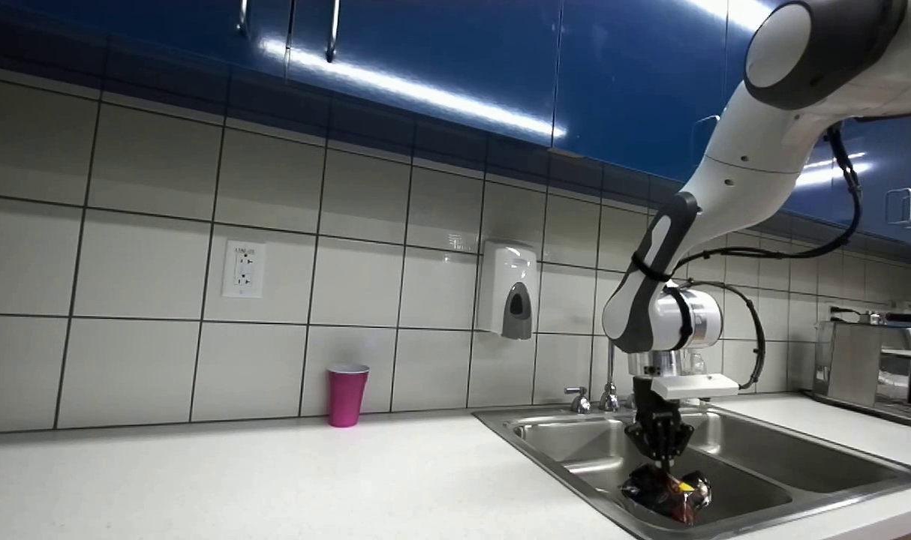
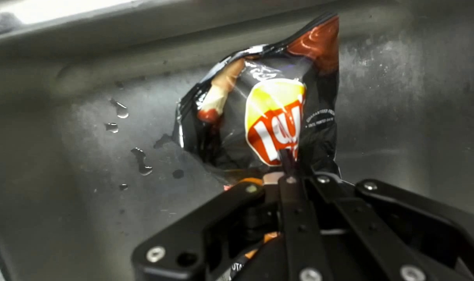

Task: Put the black packet in the left sink

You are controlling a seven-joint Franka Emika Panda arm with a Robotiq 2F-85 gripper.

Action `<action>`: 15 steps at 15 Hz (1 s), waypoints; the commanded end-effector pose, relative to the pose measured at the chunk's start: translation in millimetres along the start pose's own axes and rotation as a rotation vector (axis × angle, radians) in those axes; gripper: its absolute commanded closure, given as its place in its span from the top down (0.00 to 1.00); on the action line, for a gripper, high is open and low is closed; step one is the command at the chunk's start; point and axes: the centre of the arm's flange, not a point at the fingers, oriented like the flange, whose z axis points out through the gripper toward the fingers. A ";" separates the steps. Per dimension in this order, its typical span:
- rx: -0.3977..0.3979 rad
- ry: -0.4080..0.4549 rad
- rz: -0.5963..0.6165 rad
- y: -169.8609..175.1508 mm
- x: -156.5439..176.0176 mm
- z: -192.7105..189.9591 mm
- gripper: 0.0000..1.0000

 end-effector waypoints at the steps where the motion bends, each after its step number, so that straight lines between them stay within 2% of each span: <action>1: -0.001 0.018 0.089 -16.0 14.0 11.1 0.00; 5: -0.006 0.015 0.140 -22.2 10.3 22.8 0.00; 15: -0.018 -0.026 0.215 -4.2 -4.1 67.2 0.00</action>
